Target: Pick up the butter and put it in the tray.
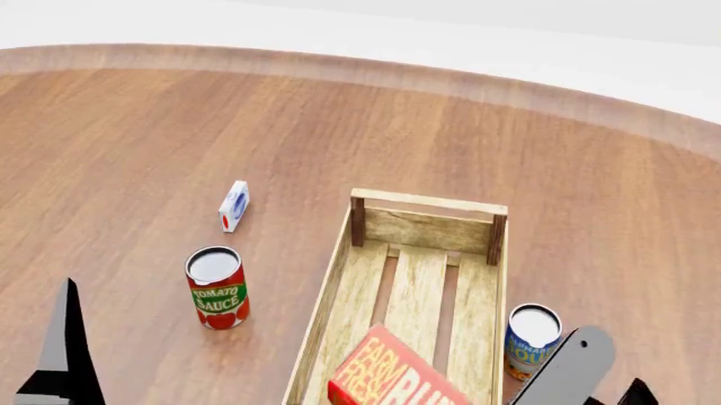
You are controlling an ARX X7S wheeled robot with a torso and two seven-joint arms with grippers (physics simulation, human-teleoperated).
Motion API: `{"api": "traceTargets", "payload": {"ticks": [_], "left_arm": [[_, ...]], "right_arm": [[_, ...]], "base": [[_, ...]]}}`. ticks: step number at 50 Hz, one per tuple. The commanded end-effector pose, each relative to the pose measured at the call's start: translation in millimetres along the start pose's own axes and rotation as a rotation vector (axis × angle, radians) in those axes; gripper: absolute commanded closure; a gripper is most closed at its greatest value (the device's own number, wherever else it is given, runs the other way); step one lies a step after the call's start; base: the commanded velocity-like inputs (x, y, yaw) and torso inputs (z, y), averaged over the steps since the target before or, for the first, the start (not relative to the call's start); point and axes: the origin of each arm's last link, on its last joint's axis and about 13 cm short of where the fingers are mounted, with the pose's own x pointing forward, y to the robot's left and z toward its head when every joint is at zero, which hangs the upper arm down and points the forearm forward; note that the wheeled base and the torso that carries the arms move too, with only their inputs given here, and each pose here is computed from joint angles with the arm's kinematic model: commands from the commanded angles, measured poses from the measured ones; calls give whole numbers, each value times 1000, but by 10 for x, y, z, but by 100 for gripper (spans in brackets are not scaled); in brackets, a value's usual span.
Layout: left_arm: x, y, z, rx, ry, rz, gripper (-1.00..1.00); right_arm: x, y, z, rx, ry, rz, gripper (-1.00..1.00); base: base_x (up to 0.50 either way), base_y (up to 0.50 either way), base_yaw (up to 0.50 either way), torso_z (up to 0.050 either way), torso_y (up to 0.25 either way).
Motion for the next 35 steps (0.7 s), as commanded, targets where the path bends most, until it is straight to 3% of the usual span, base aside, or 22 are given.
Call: {"api": "traceTargets", "payload": {"ticks": [1,6,12,17,35], "left_arm": [[3,4,2,-1,0,1,-100],[3,6,7,-1,-1,2,-100],[-1,15,24,-2,-4,5,-100],[-4,21,26,-3,-4,8,-100],[-2,30,49,-16,-5,11,-100]], "right_arm": [[2,-140,167,22,-68,-154,100],[37,-206,231,102,-62,-243,100],[125,-209,310,142,-74,-237,100],[258,-254,394,106,-87,-301,100],[862,-394,595,324,-149,-422,100]], "base": [[0,0,0,0,10],[0,0,0,0,0],[0,0,0,0,2],[0,0,0,0,0],[0,0,0,1,1]]}}
